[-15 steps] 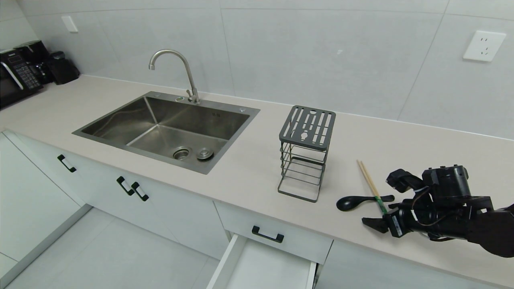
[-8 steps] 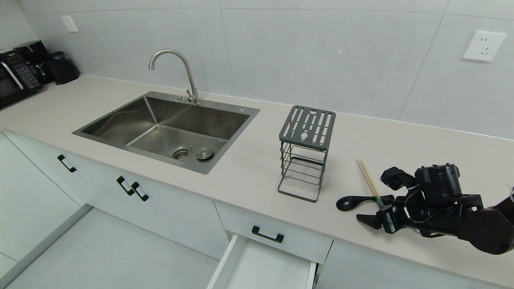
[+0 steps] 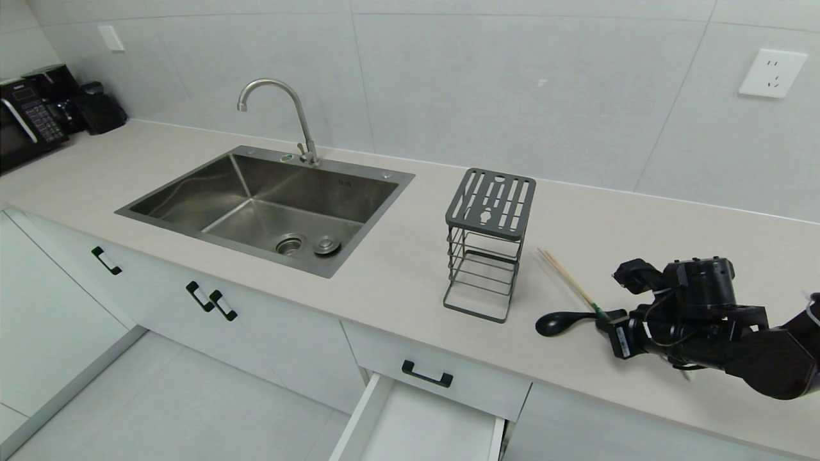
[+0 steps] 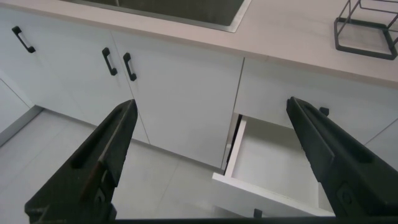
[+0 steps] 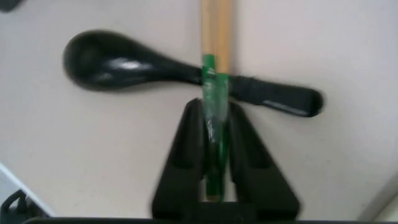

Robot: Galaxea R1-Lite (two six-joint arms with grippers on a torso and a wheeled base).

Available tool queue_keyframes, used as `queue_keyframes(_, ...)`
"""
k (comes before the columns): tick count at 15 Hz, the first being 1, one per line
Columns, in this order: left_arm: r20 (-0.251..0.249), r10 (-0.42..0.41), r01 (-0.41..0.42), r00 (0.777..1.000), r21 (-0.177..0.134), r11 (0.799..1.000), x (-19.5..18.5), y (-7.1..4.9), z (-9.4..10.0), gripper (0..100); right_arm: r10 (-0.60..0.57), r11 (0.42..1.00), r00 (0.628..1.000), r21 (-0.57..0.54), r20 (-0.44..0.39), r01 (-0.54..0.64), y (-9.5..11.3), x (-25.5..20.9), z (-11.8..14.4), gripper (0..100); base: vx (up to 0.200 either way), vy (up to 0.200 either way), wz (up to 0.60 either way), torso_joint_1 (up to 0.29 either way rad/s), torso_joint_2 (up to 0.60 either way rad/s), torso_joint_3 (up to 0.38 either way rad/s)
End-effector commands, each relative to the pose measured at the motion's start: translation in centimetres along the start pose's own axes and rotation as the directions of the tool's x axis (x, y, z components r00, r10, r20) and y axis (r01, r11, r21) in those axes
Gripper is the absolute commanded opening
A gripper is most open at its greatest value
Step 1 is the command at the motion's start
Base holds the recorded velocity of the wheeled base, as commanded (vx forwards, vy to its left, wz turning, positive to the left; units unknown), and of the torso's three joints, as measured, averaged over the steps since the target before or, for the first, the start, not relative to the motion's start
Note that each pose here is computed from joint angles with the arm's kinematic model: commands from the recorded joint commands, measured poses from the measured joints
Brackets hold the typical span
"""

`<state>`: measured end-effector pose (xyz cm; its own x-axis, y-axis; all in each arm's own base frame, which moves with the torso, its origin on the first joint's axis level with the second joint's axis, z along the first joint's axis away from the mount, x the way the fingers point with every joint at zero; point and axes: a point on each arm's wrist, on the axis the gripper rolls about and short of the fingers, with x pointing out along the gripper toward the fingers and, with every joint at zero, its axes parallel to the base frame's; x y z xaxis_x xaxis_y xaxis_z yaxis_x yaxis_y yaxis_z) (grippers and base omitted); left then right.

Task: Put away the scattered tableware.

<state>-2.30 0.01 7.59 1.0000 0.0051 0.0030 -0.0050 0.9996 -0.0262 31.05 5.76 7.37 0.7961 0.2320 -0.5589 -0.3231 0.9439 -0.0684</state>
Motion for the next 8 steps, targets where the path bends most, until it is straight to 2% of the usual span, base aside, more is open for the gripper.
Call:
queue_keyframes(1,-0.001,0.001,-0.001,1.0,-0.001,1.0,0.0,0.0,0.0,100,-0.016,1.0,1.0,0.007,0.021,0.016,-0.5,-0.6,0.2,0,0.0,0.0,0.0,0.0,0.0,0.0)
queue_keyframes(5,-0.001,0.001,-0.001,1.0,0.0,1.0,0.0,0.0,0.0,100,-0.024,1.0,0.996,-0.004,0.083,0.024,-0.2,-3.7,0.7,0,0.0,0.0,0.0,0.0,0.0,0.0)
queue_keyframes(8,-0.001,0.001,-0.001,1.0,-0.001,1.0,0.0,0.0,0.0,100,-0.004,0.999,0.986,-0.03,0.168,0.009,1.0,-7.8,0.8,0,0.0,0.0,0.0,0.0,0.0,0.0)
